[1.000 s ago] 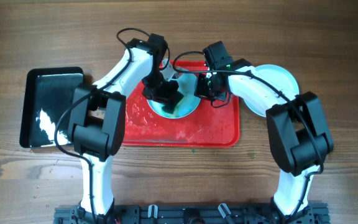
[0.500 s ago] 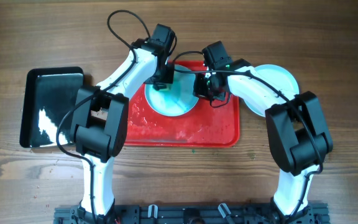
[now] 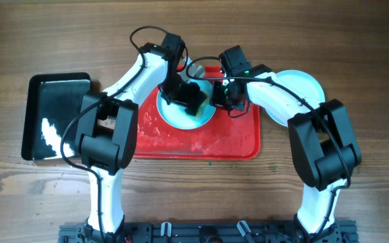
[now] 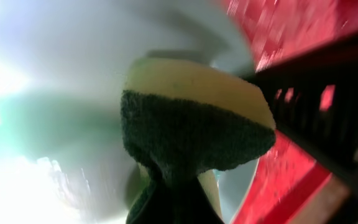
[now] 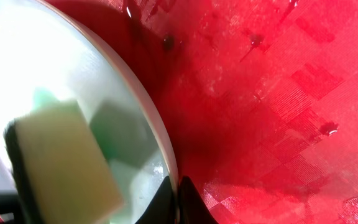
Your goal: Clean dirty plates on tray and stack at the side
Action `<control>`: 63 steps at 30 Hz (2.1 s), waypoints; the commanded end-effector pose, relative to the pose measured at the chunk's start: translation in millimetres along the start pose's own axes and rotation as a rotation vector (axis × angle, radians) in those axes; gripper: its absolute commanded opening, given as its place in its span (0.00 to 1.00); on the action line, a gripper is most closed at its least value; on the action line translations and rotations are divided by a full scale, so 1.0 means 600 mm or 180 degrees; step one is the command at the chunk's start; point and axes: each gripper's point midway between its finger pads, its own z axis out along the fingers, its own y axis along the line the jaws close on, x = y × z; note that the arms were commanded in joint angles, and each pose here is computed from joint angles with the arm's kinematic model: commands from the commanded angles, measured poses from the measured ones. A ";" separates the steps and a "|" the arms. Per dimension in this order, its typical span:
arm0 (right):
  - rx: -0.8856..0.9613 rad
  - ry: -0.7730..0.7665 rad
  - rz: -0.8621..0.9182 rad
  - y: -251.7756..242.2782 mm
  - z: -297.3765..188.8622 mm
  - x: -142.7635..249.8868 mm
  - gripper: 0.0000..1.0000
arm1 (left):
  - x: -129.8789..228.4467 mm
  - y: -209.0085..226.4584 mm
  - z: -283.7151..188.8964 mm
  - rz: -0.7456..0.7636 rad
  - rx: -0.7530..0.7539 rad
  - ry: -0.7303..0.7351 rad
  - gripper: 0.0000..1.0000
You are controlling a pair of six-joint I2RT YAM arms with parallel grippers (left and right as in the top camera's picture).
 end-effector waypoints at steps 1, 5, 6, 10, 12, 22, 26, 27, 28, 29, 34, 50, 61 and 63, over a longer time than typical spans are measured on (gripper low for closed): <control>-0.0003 -0.0020 0.0011 -0.001 0.000 -0.004 0.04 | -0.041 0.033 0.010 -0.0099 -0.0293 -0.0287 0.04; -0.0001 -0.0017 0.0010 -0.002 0.000 -0.004 0.04 | -0.058 0.153 -0.031 -0.0750 -0.1648 -0.0595 0.04; -0.0002 -0.0018 0.0009 -0.001 0.000 -0.004 0.04 | -0.052 0.179 -0.048 -0.0912 -0.1989 -0.0637 0.04; -0.0002 -0.0021 0.0008 -0.001 0.000 -0.004 0.04 | -0.009 0.222 -0.085 -0.1439 -0.2646 -0.0600 0.04; -0.0003 -0.0020 0.0009 -0.001 0.000 -0.004 0.04 | 0.014 0.198 -0.062 -0.1517 -0.2322 -0.0358 0.04; -0.0015 -0.0015 0.0009 0.000 0.000 -0.004 0.04 | 0.040 -0.049 0.005 -0.0370 0.0567 0.0317 0.04; -0.0013 -0.0011 0.0008 0.000 0.000 -0.003 0.04 | -0.004 -0.019 0.001 -0.0418 0.0415 -0.0022 0.04; -0.0013 -0.0012 0.0006 0.000 0.000 -0.004 0.04 | -0.020 0.019 -0.011 -0.0736 0.0132 -0.0142 0.04; -0.0013 -0.0012 0.0004 0.000 0.000 -0.004 0.04 | -0.031 0.049 -0.028 -0.0950 -0.0081 -0.0241 0.04; -0.0013 -0.0013 0.0003 0.000 0.000 -0.004 0.04 | -0.038 0.073 -0.045 -0.1114 -0.0217 -0.0321 0.04; -0.0029 -0.0037 0.0002 0.002 0.000 -0.007 0.04 | -0.068 0.152 -0.197 -0.1506 -0.0473 -0.0830 0.04; 0.0048 -0.0308 0.0146 0.019 0.029 -0.024 0.09 | -0.038 0.182 -0.226 -0.1659 -0.0737 -0.0795 0.04; -0.0015 -0.0329 0.0035 0.039 0.055 -0.018 0.04 | -0.035 0.189 -0.228 -0.1670 -0.0815 -0.0789 0.04; -0.0086 -0.0234 -0.0009 0.045 0.053 -0.009 0.04 | -0.034 0.188 -0.227 -0.1674 -0.0813 -0.0780 0.04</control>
